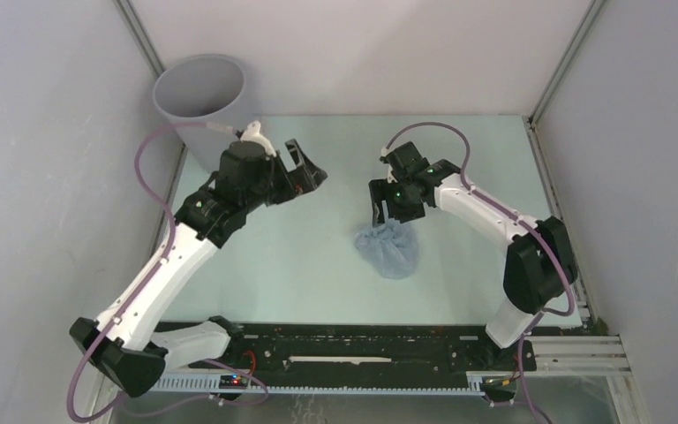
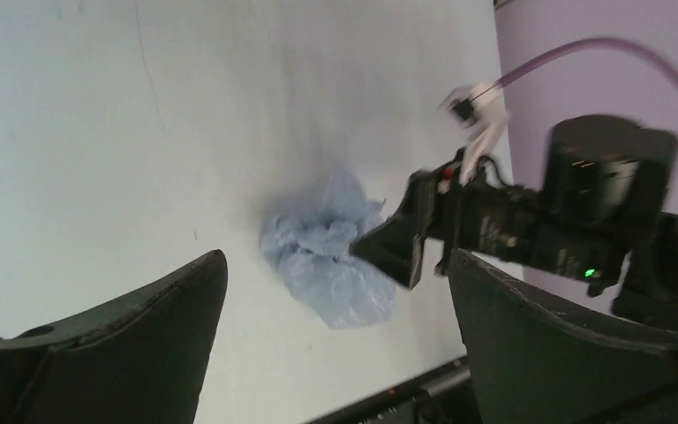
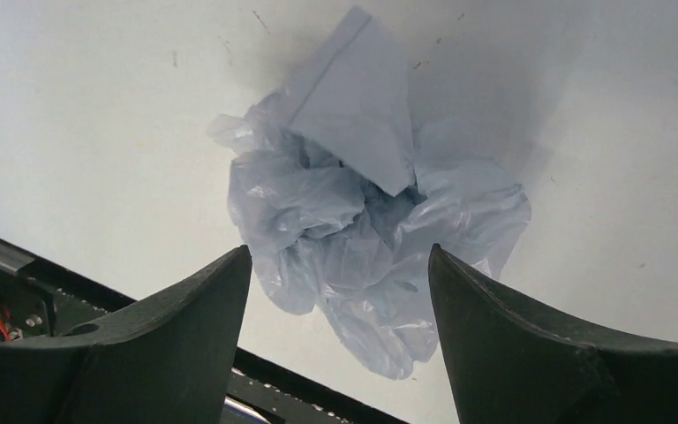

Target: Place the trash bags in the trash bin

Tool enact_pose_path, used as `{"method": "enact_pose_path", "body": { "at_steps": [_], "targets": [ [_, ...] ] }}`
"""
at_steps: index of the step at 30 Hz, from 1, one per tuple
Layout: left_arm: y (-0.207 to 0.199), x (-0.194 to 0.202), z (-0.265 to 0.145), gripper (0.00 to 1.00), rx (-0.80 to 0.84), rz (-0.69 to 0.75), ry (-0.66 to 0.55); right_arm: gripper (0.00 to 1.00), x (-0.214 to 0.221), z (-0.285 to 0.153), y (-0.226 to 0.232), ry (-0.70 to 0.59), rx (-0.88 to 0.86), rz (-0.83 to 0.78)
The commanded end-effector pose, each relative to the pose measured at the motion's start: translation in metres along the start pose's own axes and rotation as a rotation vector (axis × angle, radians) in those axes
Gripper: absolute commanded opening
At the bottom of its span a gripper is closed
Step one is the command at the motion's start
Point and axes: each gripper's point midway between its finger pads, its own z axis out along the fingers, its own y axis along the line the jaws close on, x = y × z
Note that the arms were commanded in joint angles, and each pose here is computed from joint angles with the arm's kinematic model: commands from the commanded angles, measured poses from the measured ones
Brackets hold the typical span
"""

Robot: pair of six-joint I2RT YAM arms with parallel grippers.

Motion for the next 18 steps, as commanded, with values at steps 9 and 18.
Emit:
{"method": "enact_pose_path", "body": {
  "at_steps": [9, 18],
  "targets": [
    [0.023, 0.104, -0.007, 1.0, 0.014, -0.322, 0.294, 0.82, -0.011, -0.063, 0.027, -0.185, -0.07, -0.011],
    [0.009, 0.104, 0.001, 0.99, 0.064, -0.307, 0.332, 0.81, -0.056, -0.049, 0.011, -0.246, -0.152, 0.057]
  ]
}}
